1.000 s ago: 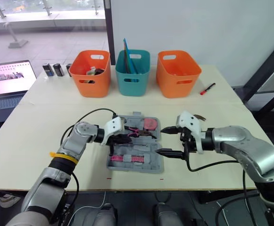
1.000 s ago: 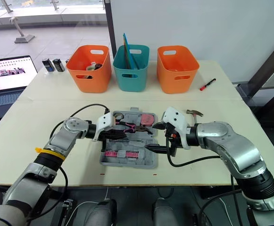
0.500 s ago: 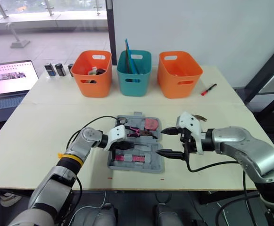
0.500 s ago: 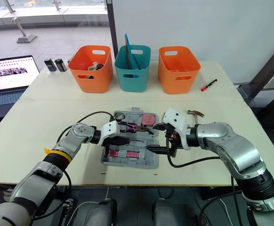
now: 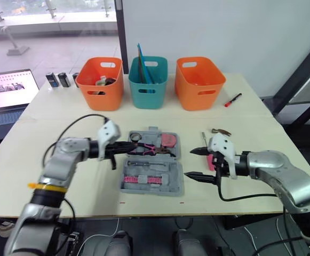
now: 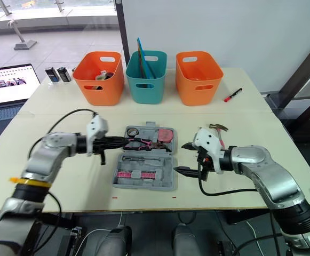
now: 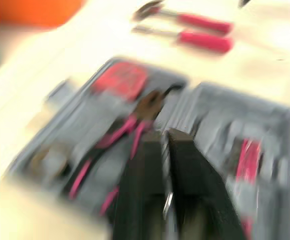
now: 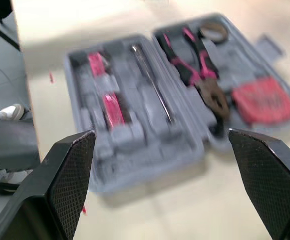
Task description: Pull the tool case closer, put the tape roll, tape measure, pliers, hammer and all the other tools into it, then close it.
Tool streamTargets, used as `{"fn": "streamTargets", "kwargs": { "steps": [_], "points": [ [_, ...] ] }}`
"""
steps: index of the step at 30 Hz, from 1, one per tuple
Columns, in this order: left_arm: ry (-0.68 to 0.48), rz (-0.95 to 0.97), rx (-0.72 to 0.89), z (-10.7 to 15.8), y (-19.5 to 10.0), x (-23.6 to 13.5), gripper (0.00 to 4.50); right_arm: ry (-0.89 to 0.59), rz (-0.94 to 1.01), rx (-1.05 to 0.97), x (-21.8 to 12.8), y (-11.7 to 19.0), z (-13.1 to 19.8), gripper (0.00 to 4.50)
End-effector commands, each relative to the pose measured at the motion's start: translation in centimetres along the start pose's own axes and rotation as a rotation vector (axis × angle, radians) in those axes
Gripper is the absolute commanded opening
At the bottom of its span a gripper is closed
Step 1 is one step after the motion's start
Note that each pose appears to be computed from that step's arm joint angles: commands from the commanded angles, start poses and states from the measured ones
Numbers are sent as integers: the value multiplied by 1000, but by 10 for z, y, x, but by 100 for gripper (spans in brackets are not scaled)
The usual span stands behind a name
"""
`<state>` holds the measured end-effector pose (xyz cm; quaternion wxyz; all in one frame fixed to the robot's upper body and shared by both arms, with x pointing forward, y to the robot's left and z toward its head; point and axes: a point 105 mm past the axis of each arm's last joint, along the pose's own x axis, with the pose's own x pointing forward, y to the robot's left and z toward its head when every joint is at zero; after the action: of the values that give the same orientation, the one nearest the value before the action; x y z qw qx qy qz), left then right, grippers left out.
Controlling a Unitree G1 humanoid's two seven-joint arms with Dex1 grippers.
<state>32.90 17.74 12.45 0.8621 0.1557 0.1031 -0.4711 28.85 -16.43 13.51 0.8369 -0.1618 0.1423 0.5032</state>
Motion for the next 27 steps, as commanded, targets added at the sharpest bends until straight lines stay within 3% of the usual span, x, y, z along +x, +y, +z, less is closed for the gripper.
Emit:
{"fn": "streamTargets", "kwargs": {
  "steps": [1,5,6,12,16,23,27],
  "points": [
    [22,187,5,-15,21,-45,222,-32,-61,9,-27,-18,-10,450],
    [77,385,-35,-52,31,-100,426,-29,-166,19,-55,-37,-37,450],
    [89,460,-45,-62,33,-118,439,-37,-211,34,-65,-43,-45,450],
    [143,682,-105,-102,11,-191,439,-52,-387,98,-103,-60,-83,450],
    [146,745,-123,-108,-2,-211,439,-27,-411,101,-107,-60,-94,450],
    [138,751,-93,-99,-8,-216,439,-57,-385,81,-96,-62,-77,450],
    [120,628,5,-76,-1,-192,439,-67,-358,56,-84,-58,-62,450]
  ]
}}
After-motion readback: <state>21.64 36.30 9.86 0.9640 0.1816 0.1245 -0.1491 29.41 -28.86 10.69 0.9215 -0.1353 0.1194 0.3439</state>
